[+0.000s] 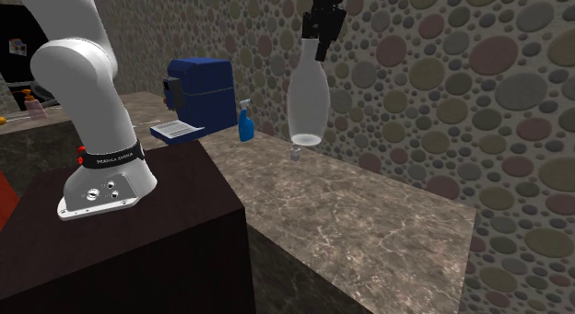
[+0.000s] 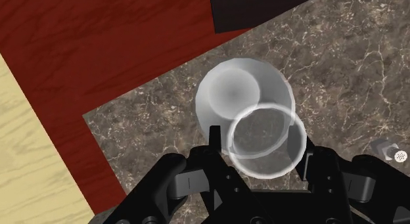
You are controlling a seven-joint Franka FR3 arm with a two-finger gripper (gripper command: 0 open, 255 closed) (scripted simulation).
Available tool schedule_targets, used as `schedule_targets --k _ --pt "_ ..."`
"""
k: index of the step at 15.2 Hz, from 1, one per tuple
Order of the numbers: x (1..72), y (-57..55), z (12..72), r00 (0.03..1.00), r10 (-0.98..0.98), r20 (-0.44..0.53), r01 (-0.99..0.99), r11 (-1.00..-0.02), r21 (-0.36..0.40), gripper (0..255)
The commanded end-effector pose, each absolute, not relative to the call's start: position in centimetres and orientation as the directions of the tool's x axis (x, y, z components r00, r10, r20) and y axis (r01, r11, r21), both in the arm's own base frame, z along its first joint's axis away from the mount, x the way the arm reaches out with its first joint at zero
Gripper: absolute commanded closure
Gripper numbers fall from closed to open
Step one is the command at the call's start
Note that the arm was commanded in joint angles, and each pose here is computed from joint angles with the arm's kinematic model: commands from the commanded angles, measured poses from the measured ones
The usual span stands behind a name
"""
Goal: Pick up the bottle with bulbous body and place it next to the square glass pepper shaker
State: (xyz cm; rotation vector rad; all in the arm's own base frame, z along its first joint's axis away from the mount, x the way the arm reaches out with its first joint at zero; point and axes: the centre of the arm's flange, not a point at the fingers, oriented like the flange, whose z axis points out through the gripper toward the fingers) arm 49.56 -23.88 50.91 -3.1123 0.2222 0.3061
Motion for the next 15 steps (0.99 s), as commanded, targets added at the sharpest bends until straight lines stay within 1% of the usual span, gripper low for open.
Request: schedule_targets --k 1,15 --pt "50.3 -21.3 51.0 0.971 -0.142 -0.194 -0.143 -0.99 0.009 255" --pt "55.0 -3.5 51.1 0.971 -0.142 -0.194 -0.143 -0.99 0.009 255"
